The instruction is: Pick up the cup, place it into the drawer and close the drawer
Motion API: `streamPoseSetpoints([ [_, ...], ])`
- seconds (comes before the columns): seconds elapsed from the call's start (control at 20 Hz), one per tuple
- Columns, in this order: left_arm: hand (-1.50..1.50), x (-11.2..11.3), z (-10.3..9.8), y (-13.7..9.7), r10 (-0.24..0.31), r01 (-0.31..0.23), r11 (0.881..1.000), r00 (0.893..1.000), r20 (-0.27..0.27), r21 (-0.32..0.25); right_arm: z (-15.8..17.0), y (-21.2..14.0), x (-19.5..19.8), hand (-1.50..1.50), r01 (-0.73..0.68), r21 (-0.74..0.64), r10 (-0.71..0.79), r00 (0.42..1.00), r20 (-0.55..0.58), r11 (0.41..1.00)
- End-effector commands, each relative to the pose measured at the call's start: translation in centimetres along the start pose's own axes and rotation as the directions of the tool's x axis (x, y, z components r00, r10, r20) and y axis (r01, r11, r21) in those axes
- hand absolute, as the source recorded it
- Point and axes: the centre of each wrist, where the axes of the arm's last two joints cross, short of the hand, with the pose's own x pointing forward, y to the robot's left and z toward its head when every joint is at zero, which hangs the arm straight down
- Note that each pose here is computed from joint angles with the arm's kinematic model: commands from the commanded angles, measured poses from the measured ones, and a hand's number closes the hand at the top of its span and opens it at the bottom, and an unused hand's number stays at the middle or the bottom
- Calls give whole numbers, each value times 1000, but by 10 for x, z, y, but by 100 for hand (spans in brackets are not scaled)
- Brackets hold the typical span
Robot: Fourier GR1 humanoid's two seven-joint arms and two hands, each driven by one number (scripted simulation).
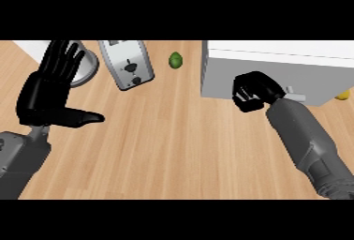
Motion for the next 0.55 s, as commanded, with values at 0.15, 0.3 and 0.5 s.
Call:
streamPoseSetpoints([
  [0.15,-150,-7,4,-6,30,-30,999,1000,-5,-31,6,-51,-16,150,32,-142,-52,989,-140,989],
  [0.3,-150,-10,0,-5,43,-43,999,999,-10,-2,4,-62,-14,150,55,-191,-76,991,-109,980],
  [0.5,-150,-13,3,-7,29,-29,999,999,-15,-32,8,-58,-18,150,54,-175,-76,990,-121,983],
])
